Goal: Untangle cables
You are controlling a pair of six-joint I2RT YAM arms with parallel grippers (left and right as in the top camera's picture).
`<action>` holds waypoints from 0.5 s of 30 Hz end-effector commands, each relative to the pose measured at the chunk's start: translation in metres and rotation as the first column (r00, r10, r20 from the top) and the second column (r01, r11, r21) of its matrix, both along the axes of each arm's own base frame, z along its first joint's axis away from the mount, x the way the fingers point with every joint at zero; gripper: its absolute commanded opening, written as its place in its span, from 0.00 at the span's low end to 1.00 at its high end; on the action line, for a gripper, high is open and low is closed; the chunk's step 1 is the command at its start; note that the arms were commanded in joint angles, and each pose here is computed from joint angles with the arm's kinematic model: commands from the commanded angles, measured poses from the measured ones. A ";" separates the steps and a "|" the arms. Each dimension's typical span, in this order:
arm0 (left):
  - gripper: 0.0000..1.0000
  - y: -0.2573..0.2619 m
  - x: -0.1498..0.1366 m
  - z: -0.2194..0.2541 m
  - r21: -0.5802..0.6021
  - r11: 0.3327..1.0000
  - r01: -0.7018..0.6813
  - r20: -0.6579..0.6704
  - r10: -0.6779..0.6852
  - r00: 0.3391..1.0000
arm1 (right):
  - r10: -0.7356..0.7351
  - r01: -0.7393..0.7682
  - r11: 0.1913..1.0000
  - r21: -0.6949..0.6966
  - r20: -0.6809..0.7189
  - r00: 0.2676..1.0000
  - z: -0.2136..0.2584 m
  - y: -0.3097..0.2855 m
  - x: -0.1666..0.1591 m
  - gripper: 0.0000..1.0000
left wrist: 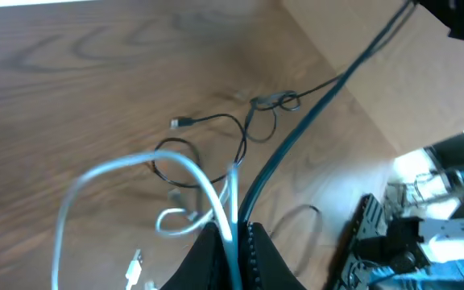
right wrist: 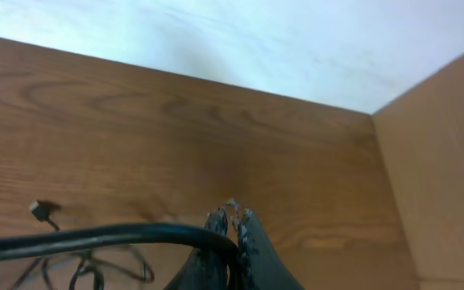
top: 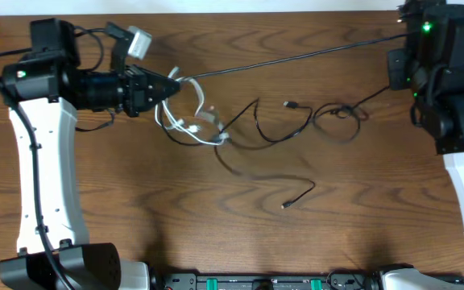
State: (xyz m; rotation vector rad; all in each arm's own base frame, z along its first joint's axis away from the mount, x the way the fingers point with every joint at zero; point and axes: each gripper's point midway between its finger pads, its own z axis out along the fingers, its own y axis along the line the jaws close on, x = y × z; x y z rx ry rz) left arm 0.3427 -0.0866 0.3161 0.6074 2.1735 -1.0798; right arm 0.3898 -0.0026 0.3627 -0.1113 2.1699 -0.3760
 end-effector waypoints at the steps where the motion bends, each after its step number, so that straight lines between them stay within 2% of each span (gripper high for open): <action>1: 0.08 0.034 0.016 -0.011 0.034 0.994 -0.103 -0.035 0.104 0.994 | -0.210 0.212 0.977 -0.021 0.072 0.975 0.024 -0.057 -0.014 0.01; 12: 0.08 0.073 0.032 -0.028 -0.012 0.981 -0.193 -0.089 0.191 0.978 | -0.289 0.289 0.957 0.021 0.089 0.953 0.030 -0.093 -0.026 0.01; 15: 0.08 0.076 0.032 -0.025 -0.028 0.979 -0.200 -0.087 0.197 0.976 | -0.267 0.265 0.963 0.040 0.083 0.960 0.028 -0.090 -0.025 0.01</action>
